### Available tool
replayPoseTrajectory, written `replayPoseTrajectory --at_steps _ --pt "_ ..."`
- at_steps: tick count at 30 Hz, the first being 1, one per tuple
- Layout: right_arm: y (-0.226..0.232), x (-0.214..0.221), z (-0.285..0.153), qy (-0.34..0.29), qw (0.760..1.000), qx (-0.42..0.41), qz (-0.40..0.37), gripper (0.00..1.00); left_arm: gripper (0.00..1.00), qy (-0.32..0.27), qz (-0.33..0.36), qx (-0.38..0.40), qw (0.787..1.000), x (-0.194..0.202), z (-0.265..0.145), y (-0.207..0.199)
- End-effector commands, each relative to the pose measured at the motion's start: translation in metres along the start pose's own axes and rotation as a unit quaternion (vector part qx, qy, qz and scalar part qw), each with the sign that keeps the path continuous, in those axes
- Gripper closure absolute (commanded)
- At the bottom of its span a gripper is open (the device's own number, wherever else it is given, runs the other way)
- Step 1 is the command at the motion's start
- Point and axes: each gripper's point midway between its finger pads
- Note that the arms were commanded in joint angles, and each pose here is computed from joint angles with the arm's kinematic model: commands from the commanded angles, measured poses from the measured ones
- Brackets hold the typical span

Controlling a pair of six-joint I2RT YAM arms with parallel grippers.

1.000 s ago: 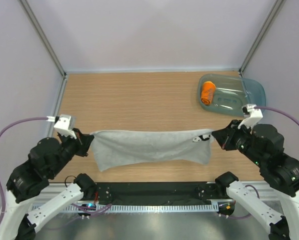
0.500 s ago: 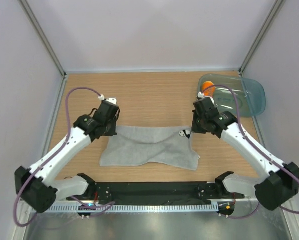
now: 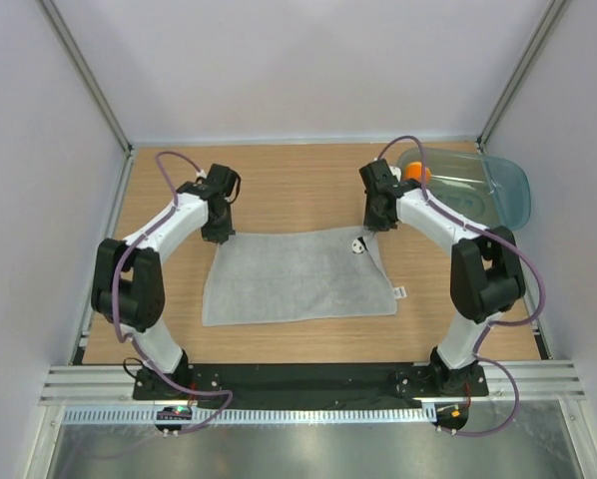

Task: Roll the towels
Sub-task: Flatten the towel, then fold the towel

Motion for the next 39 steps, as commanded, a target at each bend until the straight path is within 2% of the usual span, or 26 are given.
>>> replayPoseTrajectory --at_steps 1,2,3,4,5,6,7,8,9,12,13,15,17,18,20,21,22,23,25,26,30,32,33,35,36,39 --pt "-0.004 -0.035 0.011 -0.016 1.0 0.009 0.001 0.96 0.99 0.014 -0.026 0.01 1.0 -0.013 0.016 0.006" --pt "-0.009 -0.039 0.014 -0.01 1.0 0.01 0.004 0.8 1.0 0.029 -0.03 0.008 0.999 -0.009 0.022 0.009" --pt "-0.007 -0.047 0.014 -0.011 1.0 0.002 0.0 0.71 0.99 0.031 -0.035 0.005 0.999 -0.01 0.023 0.012" --pt "-0.01 -0.046 0.015 0.001 1.0 0.006 -0.001 0.6 0.95 0.025 -0.044 -0.006 0.999 -0.014 0.022 0.02" --pt "-0.015 -0.05 0.013 -0.002 1.0 0.011 0.001 0.32 0.82 0.011 -0.048 -0.004 0.999 -0.019 0.015 0.022" --pt "-0.017 -0.058 0.007 -0.012 1.0 0.015 0.0 0.19 0.68 0.0 -0.051 -0.002 0.999 -0.023 0.009 0.023" --pt "-0.028 -0.06 0.003 -0.017 0.999 0.041 0.0 0.1 0.44 -0.008 -0.053 0.007 0.999 -0.025 0.003 0.022" --pt "-0.03 -0.065 -0.006 -0.027 0.999 0.045 0.002 0.03 0.37 -0.015 -0.056 0.016 0.998 -0.026 -0.002 0.02" --pt "-0.032 -0.07 -0.012 -0.034 0.998 0.046 0.006 0.02 0.31 -0.037 -0.061 0.032 0.997 -0.032 -0.016 0.019" --pt "-0.035 -0.07 -0.036 -0.049 0.998 0.035 0.01 0.01 0.0 -0.053 -0.084 0.032 0.995 -0.027 -0.031 0.026" --pt "-0.035 -0.069 -0.041 -0.056 0.998 0.031 0.013 0.01 0.0 -0.065 -0.1 0.024 0.993 -0.023 -0.044 0.033" --pt "-0.043 -0.058 -0.056 -0.067 0.997 0.026 0.018 0.01 0.0 -0.05 -0.117 0.014 0.992 0.002 -0.04 0.041" --pt "-0.049 -0.054 -0.068 -0.089 0.995 0.021 0.032 0.01 0.0 -0.06 -0.148 0.022 0.987 0.015 -0.049 0.045" --pt "-0.055 -0.04 -0.077 -0.1 0.994 0.016 0.036 0.01 0.0 -0.041 -0.162 0.037 0.985 0.034 -0.043 0.041" --pt "-0.056 -0.041 -0.09 -0.14 0.988 -0.005 0.062 0.01 0.0 -0.07 -0.189 0.055 0.978 0.035 -0.053 0.043" --pt "-0.06 -0.025 -0.085 -0.135 0.989 -0.007 0.063 0.01 0.0 -0.084 -0.199 0.051 0.975 0.035 -0.056 0.048" --pt "-0.061 -0.033 -0.107 -0.18 0.98 -0.026 0.08 0.02 0.0 -0.092 -0.198 0.055 0.974 0.041 -0.054 0.05" --pt "-0.062 -0.031 -0.111 -0.19 0.977 -0.032 0.087 0.02 0.0 -0.147 -0.209 0.078 0.964 0.027 -0.07 0.051" --pt "-0.064 -0.026 -0.125 -0.218 0.97 -0.047 0.092 0.02 0.0 -0.181 -0.26 0.075 0.945 0.028 -0.073 0.06" --pt "-0.065 -0.024 -0.129 -0.226 0.969 -0.05 0.091 0.02 0.0 -0.226 -0.286 0.098 0.926 0.017 -0.089 0.062" --pt "-0.067 -0.021 -0.141 -0.242 0.963 -0.06 0.101 0.02 0.0 -0.261 -0.267 0.205 0.905 0.022 -0.111 0.037" --pt "-0.063 -0.019 -0.147 -0.24 0.962 -0.076 0.11 0.03 0.0 -0.245 -0.269 0.206 0.908 0.029 -0.112 0.037" --pt "-0.06 -0.019 -0.149 -0.238 0.961 -0.086 0.109 0.04 0.0 -0.211 -0.27 0.186 0.921 0.043 -0.102 0.039" --pt "-0.057 -0.016 -0.149 -0.23 0.963 -0.093 0.109 0.04 0.0 -0.182 -0.273 0.175 0.929 0.051 -0.096 0.039" --pt "-0.056 -0.014 -0.147 -0.225 0.964 -0.094 0.104 0.05 0.0 -0.14 -0.268 0.157 0.94 0.066 -0.085 0.039" --pt "-0.053 -0.011 -0.145 -0.216 0.966 -0.102 0.097 0.04 0.0 -0.071 -0.245 0.184 0.949 0.086 -0.077 0.02"
Point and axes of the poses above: each gripper's point midway between its finger pads, its own z axis out along the fingers, its own y axis along the line the jaws close on, x = y × z, and after that the axes turned 1 degree about -z, right-handed
